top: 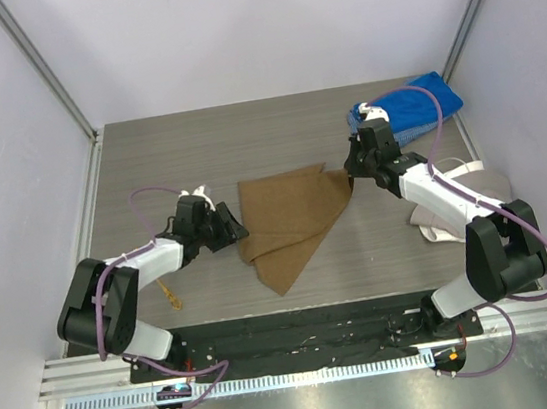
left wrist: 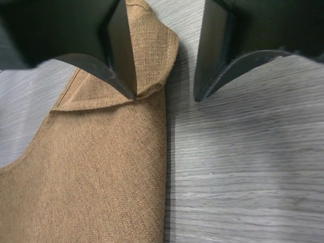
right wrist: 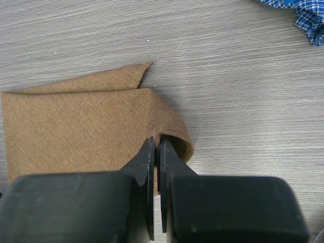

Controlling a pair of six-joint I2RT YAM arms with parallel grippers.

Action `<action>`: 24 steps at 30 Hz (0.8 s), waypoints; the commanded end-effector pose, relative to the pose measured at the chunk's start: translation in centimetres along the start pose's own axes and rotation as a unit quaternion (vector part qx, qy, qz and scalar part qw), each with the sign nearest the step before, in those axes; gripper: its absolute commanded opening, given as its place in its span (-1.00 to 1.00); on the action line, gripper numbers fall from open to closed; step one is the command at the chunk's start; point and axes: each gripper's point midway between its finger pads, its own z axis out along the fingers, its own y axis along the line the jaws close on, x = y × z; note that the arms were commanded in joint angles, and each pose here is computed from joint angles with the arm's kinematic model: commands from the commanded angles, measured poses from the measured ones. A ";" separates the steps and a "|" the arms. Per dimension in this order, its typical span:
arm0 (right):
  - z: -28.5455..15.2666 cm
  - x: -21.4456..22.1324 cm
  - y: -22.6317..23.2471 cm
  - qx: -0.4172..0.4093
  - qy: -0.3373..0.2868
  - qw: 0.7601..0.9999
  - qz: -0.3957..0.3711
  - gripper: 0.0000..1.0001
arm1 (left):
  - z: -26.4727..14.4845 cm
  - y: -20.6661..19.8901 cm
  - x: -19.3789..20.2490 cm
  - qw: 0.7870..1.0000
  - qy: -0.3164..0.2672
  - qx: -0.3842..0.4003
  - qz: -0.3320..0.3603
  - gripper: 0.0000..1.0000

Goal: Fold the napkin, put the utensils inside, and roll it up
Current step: Flatten the napkin out

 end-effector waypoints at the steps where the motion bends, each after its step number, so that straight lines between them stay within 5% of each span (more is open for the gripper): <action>1: -0.3 -1.7 0.5 -0.012 -0.029 0.999 0.009 -0.98 | 0.4 -2.4 -2.1 0.999 -0.030 0.036 0.017 -0.07; 16: -0.7 -2.3 0.3 -0.009 -0.034 0.999 0.010 -0.98 | -0.3 -3.0 -1.7 0.998 -0.028 0.046 0.017 -1.00; 24: -4.7 -7.5 0.3 0.007 -0.092 0.996 -0.015 -0.98 | -8.1 -6.8 -10.7 0.978 -0.195 0.020 0.067 -1.00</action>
